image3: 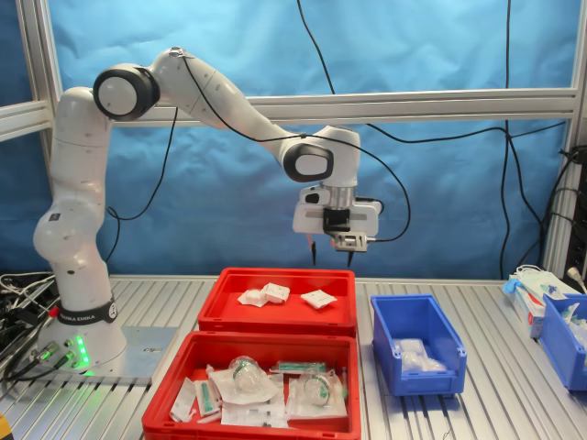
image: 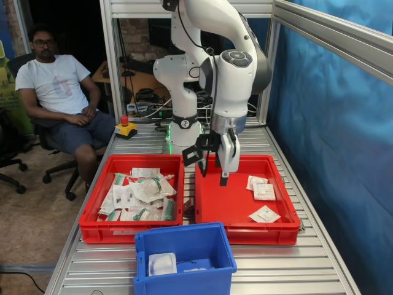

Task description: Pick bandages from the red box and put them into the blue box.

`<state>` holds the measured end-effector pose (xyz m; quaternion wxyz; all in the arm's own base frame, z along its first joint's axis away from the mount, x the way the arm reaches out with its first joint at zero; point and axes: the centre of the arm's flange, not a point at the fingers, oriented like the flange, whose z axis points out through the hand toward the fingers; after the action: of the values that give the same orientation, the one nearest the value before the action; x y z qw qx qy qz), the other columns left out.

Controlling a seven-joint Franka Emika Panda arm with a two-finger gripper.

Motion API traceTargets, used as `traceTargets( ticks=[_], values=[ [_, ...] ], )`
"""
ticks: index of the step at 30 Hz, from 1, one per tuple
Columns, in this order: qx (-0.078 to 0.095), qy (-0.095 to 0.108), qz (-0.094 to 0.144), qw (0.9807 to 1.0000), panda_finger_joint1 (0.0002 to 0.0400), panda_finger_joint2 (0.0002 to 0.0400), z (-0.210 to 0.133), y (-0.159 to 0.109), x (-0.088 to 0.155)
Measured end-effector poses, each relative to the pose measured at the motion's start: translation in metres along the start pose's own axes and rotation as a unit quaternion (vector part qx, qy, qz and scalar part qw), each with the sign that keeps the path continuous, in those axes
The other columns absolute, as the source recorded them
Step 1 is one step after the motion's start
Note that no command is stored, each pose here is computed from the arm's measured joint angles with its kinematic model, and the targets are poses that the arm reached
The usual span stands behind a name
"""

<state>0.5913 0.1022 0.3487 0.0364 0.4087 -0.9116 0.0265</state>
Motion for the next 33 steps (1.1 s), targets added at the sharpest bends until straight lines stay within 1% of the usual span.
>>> traceTargets(
  ticks=[8, 12, 14, 23, 27, 28, 32, 33],
  values=[
    [0.007, -0.009, -0.013, 0.9999, 0.0400, 0.0400, 0.010, 0.027, -0.006],
    [0.011, -0.016, -0.023, 0.9996, 0.0400, 0.0400, 0.017, 0.042, -0.011],
    [0.013, -0.019, -0.033, 0.9992, 0.0400, 0.0400, 0.024, 0.056, -0.015],
    [0.015, -0.019, -0.059, 0.9980, 0.0400, 0.0400, 0.036, 0.085, -0.025],
    [0.022, -0.030, -0.072, 0.9967, 0.0400, 0.0400, 0.037, 0.097, -0.033],
    [0.027, -0.038, -0.076, 0.9960, 0.0400, 0.0400, 0.037, 0.100, -0.037],
    [0.039, -0.058, -0.083, 0.9941, 0.0400, 0.0400, 0.038, 0.105, -0.045],
    [0.044, -0.065, -0.086, 0.9932, 0.0400, 0.0400, 0.040, 0.106, -0.049]
  ],
)
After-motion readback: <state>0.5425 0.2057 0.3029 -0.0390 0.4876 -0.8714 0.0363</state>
